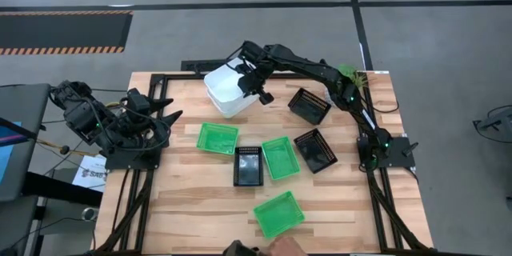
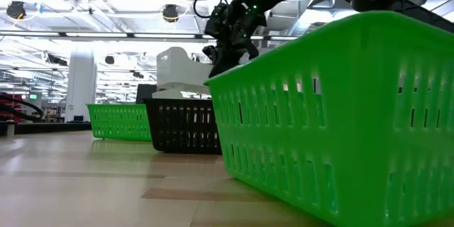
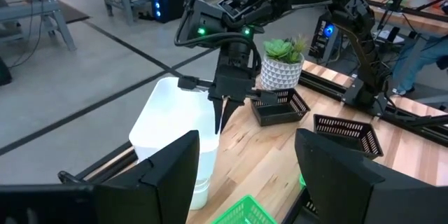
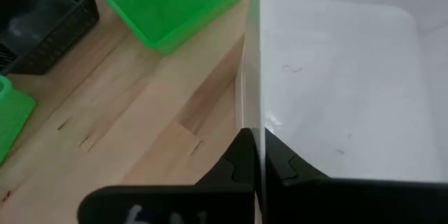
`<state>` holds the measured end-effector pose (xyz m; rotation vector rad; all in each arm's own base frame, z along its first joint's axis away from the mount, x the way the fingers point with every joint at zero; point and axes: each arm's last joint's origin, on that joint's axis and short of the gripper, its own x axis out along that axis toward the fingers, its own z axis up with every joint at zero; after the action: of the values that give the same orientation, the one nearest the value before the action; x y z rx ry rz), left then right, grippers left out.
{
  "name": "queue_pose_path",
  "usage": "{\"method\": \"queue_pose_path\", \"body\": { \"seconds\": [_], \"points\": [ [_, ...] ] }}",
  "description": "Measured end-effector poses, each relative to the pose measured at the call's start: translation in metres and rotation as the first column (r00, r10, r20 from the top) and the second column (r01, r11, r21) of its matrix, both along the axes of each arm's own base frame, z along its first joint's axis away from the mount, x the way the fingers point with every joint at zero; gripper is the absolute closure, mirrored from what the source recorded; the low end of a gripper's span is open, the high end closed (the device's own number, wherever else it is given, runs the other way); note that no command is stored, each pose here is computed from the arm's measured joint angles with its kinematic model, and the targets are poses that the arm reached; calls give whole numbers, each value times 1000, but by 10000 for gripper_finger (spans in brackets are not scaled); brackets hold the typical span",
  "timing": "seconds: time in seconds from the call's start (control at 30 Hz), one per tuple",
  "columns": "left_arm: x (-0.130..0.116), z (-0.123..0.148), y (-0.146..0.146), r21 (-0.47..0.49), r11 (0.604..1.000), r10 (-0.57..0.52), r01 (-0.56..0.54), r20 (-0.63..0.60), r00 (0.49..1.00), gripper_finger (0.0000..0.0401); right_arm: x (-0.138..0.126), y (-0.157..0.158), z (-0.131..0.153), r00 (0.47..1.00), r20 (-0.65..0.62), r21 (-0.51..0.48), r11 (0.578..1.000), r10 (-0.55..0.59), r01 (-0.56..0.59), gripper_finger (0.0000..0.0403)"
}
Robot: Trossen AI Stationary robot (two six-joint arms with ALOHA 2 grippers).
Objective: Stack baskets by color
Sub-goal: Stack the bottom white bin on the stacked white bin
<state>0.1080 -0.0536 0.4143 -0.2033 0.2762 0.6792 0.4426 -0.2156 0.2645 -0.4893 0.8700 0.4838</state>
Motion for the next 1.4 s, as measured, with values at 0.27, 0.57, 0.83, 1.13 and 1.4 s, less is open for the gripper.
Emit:
{"method": "queue_pose_path", "body": {
  "seconds": [0.27,0.57,0.83,1.13,1.4],
  "points": [
    [0,0,0,0,1000,0,0,0,1000,177,-1,-2,0,1000,-1,-4,1000,3,-3,391],
    [0,0,0,0,1000,0,0,0,1000,177,-2,-7,1,1000,12,-19,1000,4,-4,391],
    [0,0,0,1,1000,1,-1,0,1000,177,-2,-6,1,1000,18,-23,1000,8,-8,390],
    [0,0,0,4,1000,3,-3,2,1000,177,-1,-7,2,999,34,-30,1000,8,-7,390],
    [0,0,0,3,1000,2,-2,2,1000,177,-1,-7,2,999,35,-29,1000,8,-7,390]
  ]
}}
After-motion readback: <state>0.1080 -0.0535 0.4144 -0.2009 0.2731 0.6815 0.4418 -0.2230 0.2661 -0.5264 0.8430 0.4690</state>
